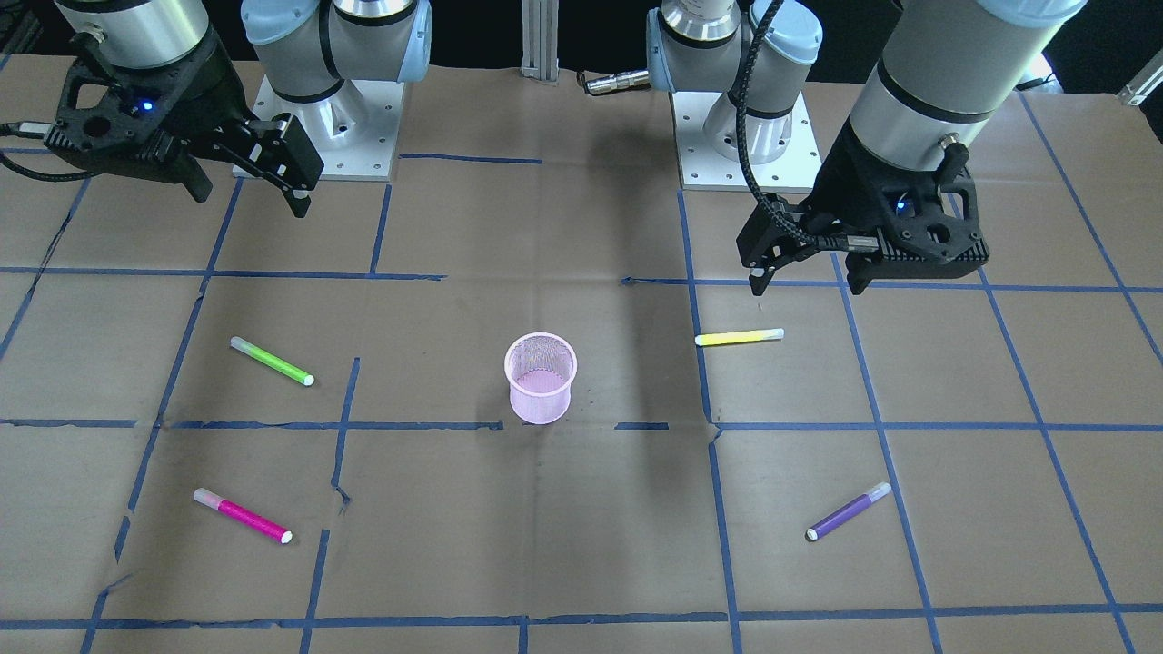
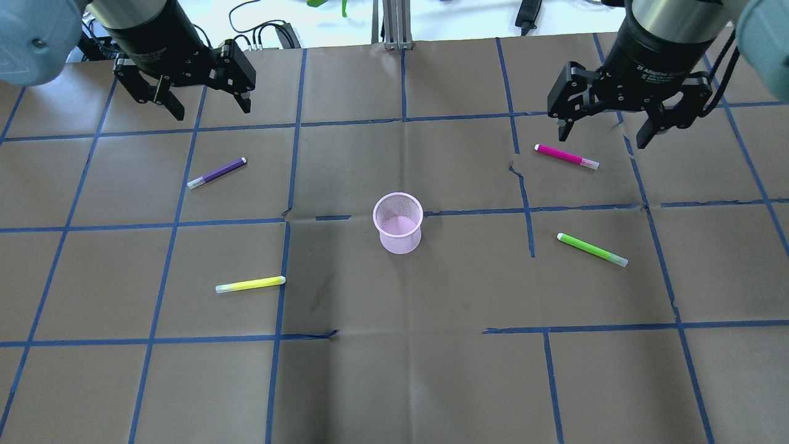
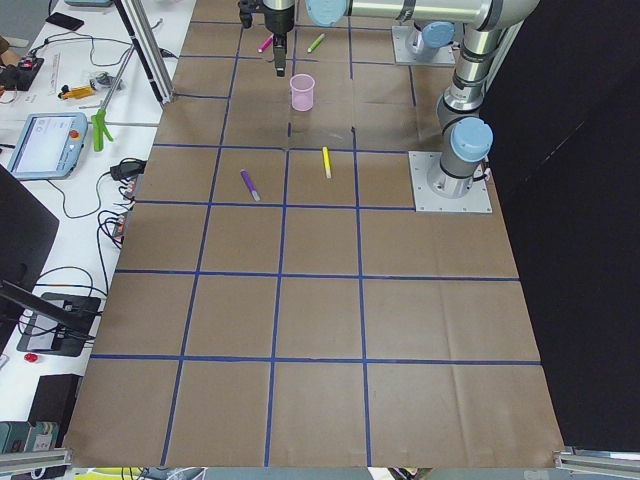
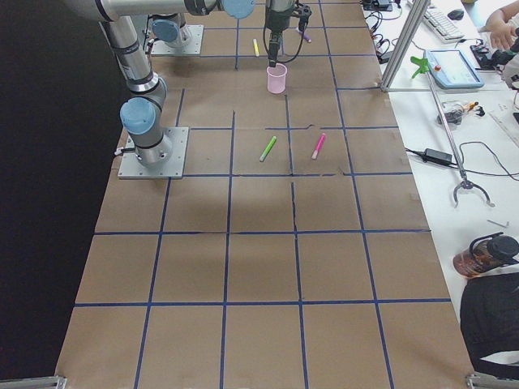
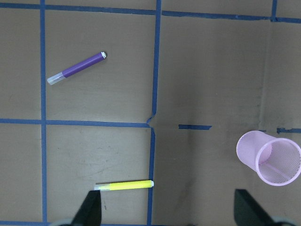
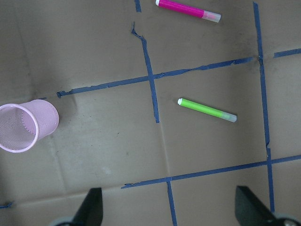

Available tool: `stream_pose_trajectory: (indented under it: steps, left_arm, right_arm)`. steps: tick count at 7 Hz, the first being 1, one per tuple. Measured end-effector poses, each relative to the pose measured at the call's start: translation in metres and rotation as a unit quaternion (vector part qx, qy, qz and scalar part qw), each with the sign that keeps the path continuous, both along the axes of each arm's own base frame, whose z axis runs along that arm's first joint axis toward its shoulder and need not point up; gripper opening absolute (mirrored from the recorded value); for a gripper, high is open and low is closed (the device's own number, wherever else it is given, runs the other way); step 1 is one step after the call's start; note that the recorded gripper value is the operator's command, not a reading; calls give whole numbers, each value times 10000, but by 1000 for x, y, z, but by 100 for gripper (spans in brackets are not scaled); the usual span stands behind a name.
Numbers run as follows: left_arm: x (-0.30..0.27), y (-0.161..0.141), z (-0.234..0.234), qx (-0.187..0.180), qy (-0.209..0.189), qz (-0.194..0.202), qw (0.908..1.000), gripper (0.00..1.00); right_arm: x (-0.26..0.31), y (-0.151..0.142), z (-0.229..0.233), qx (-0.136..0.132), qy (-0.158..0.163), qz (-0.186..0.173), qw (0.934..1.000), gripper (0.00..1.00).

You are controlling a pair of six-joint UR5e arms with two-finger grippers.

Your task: Insert purple and pink pens into pink cup

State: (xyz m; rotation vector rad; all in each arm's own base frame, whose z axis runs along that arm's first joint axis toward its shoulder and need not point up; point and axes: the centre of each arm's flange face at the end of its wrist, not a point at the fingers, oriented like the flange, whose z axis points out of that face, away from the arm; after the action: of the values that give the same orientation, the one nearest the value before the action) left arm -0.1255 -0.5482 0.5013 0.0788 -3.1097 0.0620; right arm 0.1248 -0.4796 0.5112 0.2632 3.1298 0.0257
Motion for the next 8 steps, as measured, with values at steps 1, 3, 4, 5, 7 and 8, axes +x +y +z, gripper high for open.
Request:
stream_pose_trajectory:
  steps: [1, 3, 4, 5, 7, 8]
  left_arm:
    - [0, 1, 1, -8, -1, -13, 10000, 99]
    - [4, -1, 2, -5, -26, -167, 9999, 99]
    - [6, -5, 0, 35, -25, -244, 9997, 99]
    - [7, -8, -6, 115, -26, -404, 9991, 99]
    - [7, -18, -18, 244, -38, -661, 9975, 99]
    - [6, -21, -24, 300, -30, -766, 9966, 99]
  right_arm:
    - [0, 0, 0, 2, 0, 0, 10000, 100]
    - [0, 0, -1, 8, 0, 0, 10000, 100]
    - [0, 0, -1, 14, 1, 0, 10000, 100]
    - [0, 0, -1, 19, 3, 0, 10000, 100]
    - [0, 1, -1, 23, 4, -15, 10000, 100]
    - [0, 3, 1, 1, -2, -33, 10000, 100]
